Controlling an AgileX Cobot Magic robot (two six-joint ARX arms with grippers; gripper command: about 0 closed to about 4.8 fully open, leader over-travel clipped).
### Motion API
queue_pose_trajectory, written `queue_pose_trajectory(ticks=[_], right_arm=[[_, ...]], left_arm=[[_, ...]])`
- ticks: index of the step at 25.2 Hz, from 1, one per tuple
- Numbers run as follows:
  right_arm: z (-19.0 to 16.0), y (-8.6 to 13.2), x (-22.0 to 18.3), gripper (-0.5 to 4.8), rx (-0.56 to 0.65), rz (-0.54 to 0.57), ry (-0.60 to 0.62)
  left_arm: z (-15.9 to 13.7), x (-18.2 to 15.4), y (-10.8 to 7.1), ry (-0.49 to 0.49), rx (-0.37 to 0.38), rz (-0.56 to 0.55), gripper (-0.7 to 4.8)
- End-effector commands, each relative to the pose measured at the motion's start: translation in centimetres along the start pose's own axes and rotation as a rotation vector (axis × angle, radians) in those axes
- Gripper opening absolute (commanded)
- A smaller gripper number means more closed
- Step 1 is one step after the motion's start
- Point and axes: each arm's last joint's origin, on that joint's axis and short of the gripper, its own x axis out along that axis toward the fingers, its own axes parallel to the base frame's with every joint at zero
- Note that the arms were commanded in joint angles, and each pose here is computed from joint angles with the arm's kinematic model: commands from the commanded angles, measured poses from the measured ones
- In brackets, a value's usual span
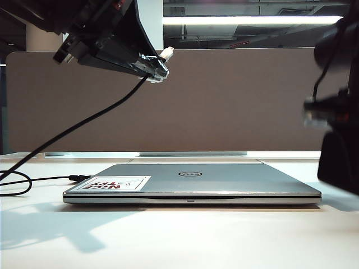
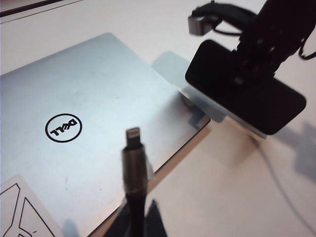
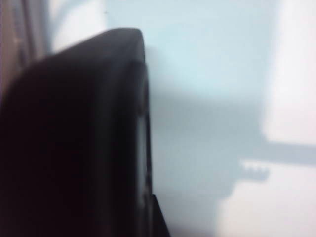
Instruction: Pick up the charging cable and the phone, plug the charging cable into the charging port on the phone, and finally place them back on the table.
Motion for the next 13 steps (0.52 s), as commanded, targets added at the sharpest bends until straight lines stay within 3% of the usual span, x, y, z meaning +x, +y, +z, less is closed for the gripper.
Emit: queue_pose_trajectory(ticks=[1,4,9,11,13], right_arm=[[0.2,0.7,-3.2,-0.02,-0.027,0.108,-0.155],[0.4,1.5,-6.1,-0.02,-0.054,0.293,-0.356],[1.1,2.2,-7.9,-0.02,-0.078,0.479,-0.509],[1.5,2.3,-8.1,-0.02,-0.087,0.525,-0.542],[2.2,2.6,-8.7,-0.02,-0.122,0.603,-0.612]], left_arm=[[0.1,0.0,-0.1,-0.008,-0.002,-0.007,-0.08],[0.1,0.0,-0.1,-0.007,-0.028,-0.007,-0.08],[-0.1,0.1,-0.1,0.0,-0.034,-0.007,-0.08],[-0.5,0.2,0.0,0.011,-0.064,-0.005,-0.08],[-2.1,0.5,0.2,0.05,-0.147,0.004,-0.08]])
